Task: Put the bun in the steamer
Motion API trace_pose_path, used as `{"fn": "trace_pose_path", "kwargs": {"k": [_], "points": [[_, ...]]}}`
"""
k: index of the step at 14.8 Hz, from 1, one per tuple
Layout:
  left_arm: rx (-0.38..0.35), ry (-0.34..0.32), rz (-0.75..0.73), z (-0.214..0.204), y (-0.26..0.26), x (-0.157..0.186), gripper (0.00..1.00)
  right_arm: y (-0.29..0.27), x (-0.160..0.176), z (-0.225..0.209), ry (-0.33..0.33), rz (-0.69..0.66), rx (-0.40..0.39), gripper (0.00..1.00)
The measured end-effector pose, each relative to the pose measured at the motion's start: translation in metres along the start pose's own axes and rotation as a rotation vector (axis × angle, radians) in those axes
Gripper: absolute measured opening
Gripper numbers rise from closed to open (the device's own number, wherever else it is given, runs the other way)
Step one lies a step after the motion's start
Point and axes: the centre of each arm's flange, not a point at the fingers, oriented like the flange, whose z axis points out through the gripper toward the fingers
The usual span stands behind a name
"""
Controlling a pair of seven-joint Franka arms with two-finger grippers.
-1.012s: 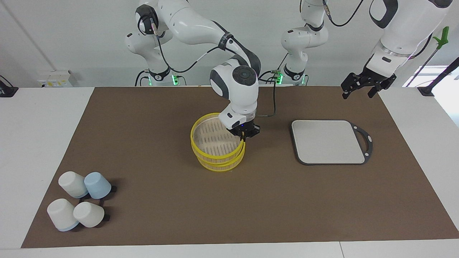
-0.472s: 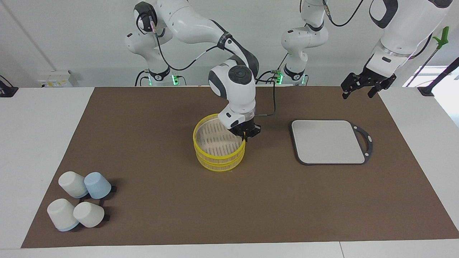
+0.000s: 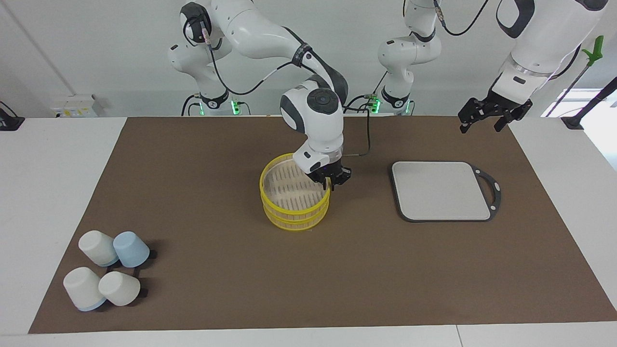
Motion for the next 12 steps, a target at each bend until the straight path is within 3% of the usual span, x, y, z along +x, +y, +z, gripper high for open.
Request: {"fn": "trace_pose_path", "kwargs": {"k": [2, 5, 9, 12], "points": [[0.0, 0.0, 0.0, 0.0, 0.0, 0.0, 1.0, 0.007, 0.005, -0.017, 0.008, 0.003, 0.001, 0.66], [0.0, 0.0, 0.002, 0.0, 0.001, 0.0, 1.0, 0.051, 0.027, -0.086, 0.028, -0.1, -0.024, 0.98], [0.0, 0.0, 0.004, 0.0, 0.003, 0.0, 1.0, 0.17, 0.065, -0.193, 0.022, -0.279, -0.061, 1.0], [-0.001, 0.0, 0.004, 0.0, 0.003, 0.0, 1.0, 0.259, 0.089, -0.232, 0.003, -0.291, -0.07, 1.0]]}}
